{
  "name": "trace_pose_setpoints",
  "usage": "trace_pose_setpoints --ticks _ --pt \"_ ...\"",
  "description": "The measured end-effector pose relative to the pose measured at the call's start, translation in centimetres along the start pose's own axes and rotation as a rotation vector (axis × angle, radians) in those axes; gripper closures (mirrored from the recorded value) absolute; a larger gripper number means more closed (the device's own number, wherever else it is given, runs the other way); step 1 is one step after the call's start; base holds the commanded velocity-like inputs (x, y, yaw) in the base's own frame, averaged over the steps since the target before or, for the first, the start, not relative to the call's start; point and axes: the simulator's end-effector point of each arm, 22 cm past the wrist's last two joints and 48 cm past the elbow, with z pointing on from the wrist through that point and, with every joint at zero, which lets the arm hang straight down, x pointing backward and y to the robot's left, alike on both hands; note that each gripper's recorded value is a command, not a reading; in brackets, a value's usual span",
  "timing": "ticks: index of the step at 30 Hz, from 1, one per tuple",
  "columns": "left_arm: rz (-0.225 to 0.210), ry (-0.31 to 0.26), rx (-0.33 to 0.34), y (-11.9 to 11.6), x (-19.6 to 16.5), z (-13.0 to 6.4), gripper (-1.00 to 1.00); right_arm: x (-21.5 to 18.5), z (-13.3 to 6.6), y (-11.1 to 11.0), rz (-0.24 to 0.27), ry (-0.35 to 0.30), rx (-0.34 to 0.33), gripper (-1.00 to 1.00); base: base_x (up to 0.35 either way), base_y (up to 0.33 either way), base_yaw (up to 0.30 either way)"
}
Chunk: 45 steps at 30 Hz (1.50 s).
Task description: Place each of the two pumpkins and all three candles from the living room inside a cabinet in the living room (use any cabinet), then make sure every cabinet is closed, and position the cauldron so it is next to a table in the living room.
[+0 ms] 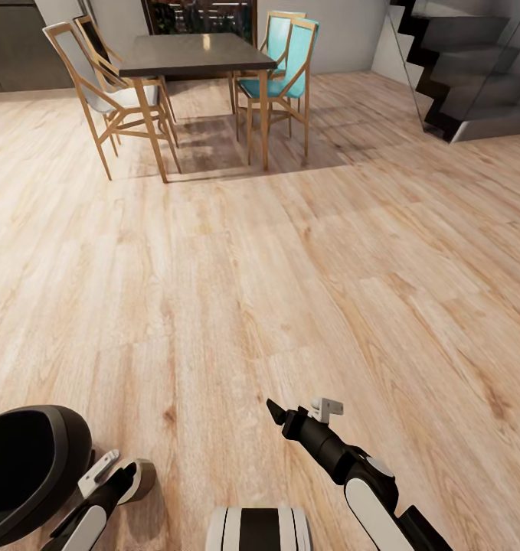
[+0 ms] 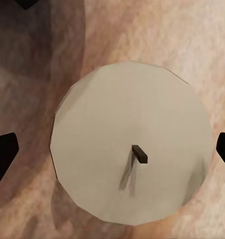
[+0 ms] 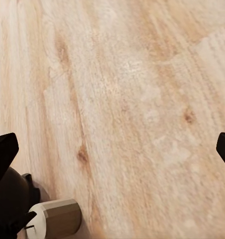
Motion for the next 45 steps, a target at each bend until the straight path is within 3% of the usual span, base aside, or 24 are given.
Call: trace_pose_setpoints --ticks 45 --pt "0.012 0.013 0.002 0.01 0.69 0.39 -1.00 0.73 0.41 -0.68 0.010 0.016 0.009 -1.00 0.000 0.000 0.000"
